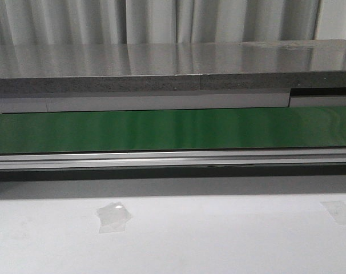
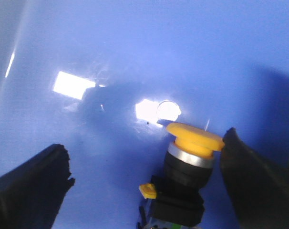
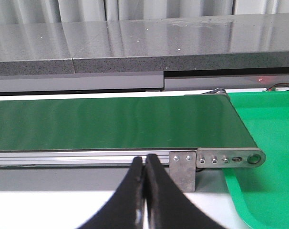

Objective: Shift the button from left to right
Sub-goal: 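Descend the open left gripper onto the yellow button and close on it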

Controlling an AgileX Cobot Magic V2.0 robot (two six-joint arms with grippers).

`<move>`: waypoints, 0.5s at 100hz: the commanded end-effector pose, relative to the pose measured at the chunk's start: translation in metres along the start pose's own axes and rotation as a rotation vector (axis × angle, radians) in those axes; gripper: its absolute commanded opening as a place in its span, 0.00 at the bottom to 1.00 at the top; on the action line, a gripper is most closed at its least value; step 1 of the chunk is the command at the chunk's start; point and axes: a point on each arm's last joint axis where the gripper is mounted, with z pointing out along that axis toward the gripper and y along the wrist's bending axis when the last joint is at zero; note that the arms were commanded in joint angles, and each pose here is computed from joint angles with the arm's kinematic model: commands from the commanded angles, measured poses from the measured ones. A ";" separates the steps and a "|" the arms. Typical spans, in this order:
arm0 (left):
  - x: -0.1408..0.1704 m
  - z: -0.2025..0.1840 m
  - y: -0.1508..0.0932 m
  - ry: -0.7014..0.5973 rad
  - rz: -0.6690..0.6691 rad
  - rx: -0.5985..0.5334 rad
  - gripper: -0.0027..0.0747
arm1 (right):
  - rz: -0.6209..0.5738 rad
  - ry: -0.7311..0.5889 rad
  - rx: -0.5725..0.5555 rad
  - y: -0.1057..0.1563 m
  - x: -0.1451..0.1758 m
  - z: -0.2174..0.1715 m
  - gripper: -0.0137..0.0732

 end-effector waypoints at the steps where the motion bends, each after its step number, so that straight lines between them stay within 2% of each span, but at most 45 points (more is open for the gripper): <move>1: -0.012 -0.019 -0.002 -0.087 -0.010 0.005 0.82 | -0.012 -0.122 -0.008 0.001 -0.014 -0.003 0.08; 22: -0.007 -0.002 -0.001 -0.022 -0.025 0.019 0.82 | -0.012 -0.122 -0.008 0.001 -0.014 -0.003 0.08; 50: -0.007 -0.002 -0.001 -0.022 -0.025 0.019 0.79 | -0.012 -0.122 -0.008 0.001 -0.014 -0.003 0.08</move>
